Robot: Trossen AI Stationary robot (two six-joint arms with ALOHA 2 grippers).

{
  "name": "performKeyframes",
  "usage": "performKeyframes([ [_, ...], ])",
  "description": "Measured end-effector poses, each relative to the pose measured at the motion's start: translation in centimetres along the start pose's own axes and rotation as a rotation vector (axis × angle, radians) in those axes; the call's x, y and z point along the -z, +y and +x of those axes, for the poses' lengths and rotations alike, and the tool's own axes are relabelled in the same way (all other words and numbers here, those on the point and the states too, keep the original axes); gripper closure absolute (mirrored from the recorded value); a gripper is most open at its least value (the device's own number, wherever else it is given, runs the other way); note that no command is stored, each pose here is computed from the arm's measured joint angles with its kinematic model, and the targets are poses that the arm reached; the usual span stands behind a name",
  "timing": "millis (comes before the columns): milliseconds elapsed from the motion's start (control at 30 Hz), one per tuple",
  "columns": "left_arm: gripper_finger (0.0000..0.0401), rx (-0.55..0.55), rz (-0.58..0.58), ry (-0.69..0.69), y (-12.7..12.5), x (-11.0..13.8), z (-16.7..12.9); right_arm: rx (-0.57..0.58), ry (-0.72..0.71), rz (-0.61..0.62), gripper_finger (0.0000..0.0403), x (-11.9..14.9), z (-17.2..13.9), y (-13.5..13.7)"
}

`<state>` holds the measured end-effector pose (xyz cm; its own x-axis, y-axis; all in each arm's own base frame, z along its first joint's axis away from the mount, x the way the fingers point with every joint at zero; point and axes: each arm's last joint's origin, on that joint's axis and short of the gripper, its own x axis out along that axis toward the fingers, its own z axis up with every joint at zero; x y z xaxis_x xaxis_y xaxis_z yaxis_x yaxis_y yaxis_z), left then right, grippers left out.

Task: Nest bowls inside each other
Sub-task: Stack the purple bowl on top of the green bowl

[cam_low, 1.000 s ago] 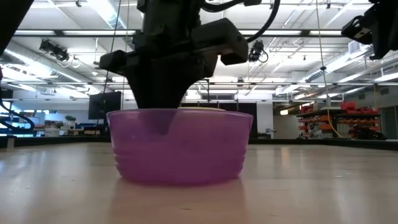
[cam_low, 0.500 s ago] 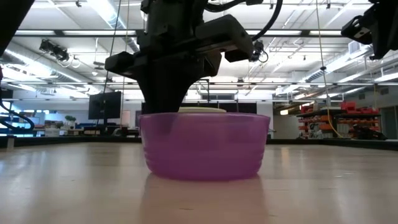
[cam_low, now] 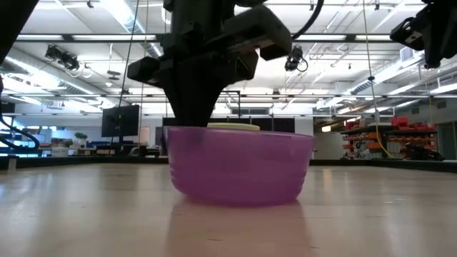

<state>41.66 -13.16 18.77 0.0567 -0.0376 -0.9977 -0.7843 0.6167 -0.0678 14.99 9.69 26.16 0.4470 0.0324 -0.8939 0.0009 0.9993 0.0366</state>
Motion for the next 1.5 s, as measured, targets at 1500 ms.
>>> performKeyframes([
  [1500, 0.0394, -0.04, -0.161, -0.146, 11.8, -11.4, -9.5, -0.003, 0.074, -0.022, 0.0309, 2.8, 1.5, 1.2],
])
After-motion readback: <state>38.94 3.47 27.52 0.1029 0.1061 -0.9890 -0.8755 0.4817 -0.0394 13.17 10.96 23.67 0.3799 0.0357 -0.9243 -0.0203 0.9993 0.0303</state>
